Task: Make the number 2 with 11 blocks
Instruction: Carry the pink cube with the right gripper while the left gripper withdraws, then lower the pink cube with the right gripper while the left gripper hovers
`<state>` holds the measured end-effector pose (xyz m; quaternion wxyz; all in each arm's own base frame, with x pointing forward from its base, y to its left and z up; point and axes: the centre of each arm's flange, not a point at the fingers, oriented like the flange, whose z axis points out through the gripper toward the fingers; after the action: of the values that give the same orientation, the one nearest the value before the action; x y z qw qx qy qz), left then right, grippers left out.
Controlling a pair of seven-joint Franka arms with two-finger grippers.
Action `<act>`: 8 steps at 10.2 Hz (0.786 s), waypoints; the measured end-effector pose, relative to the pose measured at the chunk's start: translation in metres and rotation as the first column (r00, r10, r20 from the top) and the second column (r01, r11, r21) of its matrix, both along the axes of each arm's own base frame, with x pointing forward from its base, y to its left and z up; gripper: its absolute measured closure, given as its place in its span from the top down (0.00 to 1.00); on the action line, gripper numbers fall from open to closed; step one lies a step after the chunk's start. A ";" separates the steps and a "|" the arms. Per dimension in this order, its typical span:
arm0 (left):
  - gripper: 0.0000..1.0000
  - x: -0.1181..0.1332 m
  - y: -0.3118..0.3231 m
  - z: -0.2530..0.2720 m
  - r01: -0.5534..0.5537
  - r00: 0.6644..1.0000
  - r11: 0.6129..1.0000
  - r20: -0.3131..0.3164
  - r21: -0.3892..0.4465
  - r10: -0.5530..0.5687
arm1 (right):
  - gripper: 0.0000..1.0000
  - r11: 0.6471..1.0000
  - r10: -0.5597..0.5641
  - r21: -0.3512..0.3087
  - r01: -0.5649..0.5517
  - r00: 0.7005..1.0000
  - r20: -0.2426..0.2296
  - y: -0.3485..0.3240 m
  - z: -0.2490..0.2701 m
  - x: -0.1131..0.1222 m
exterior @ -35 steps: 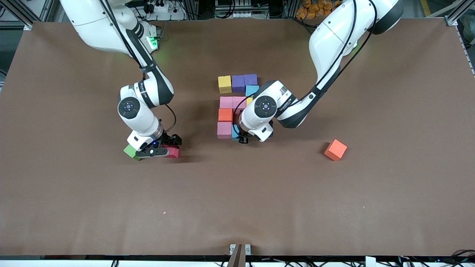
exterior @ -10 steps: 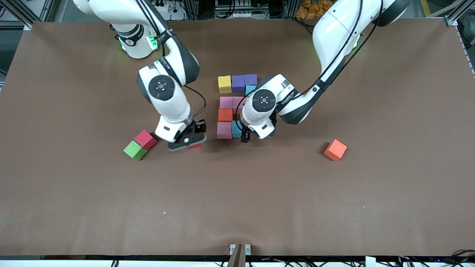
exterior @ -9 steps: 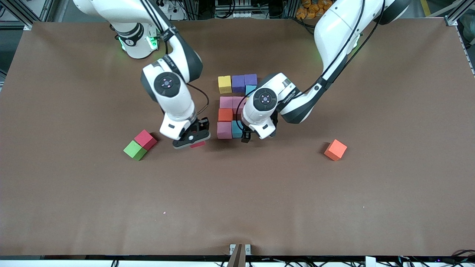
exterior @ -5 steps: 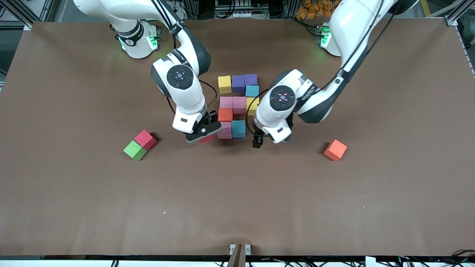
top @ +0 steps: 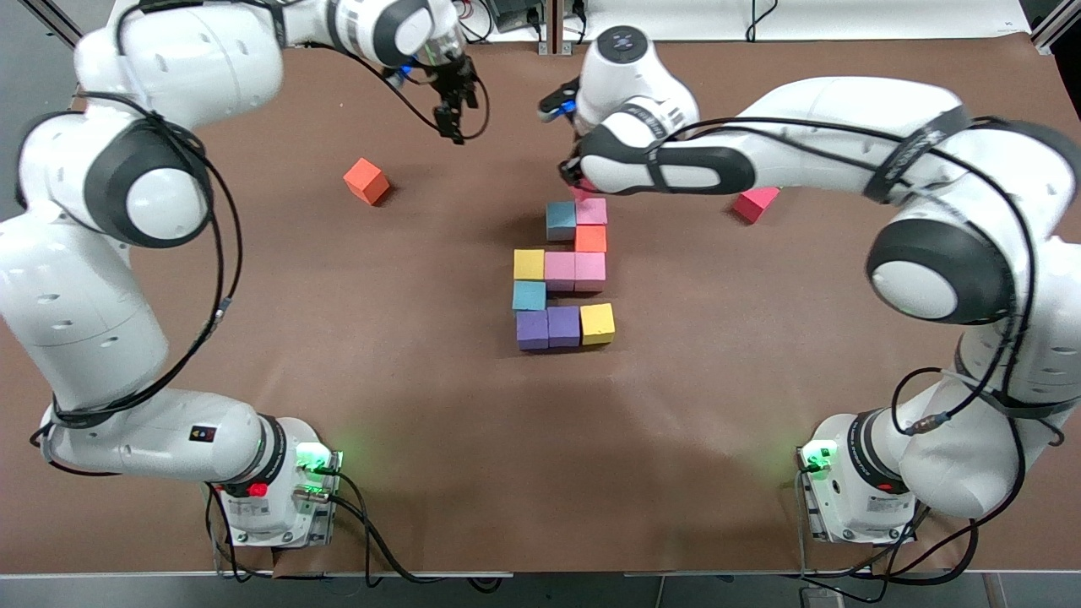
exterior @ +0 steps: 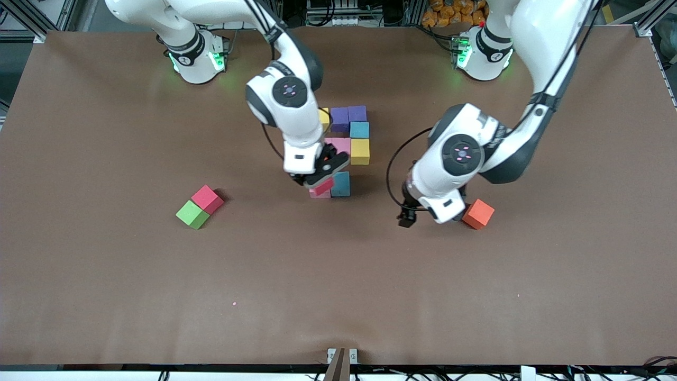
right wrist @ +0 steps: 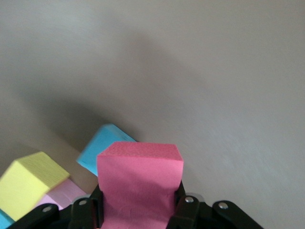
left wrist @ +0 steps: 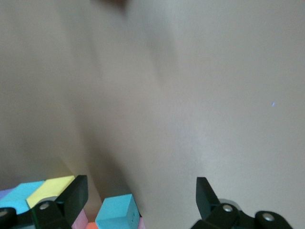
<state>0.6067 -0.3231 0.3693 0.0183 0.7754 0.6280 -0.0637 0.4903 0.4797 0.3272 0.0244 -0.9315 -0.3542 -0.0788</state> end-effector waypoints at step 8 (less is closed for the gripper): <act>1.00 0.035 0.106 0.029 -0.139 0.990 0.990 0.002 0.035 0.139 | 0.55 0.886 0.464 -0.041 -0.462 0.884 0.067 0.084 -0.037 -0.016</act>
<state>0.6419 -0.2173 0.3986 0.0090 0.7299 0.6816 -0.0517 0.4745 0.5640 0.2904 0.0183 -0.8168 -0.5676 -0.1014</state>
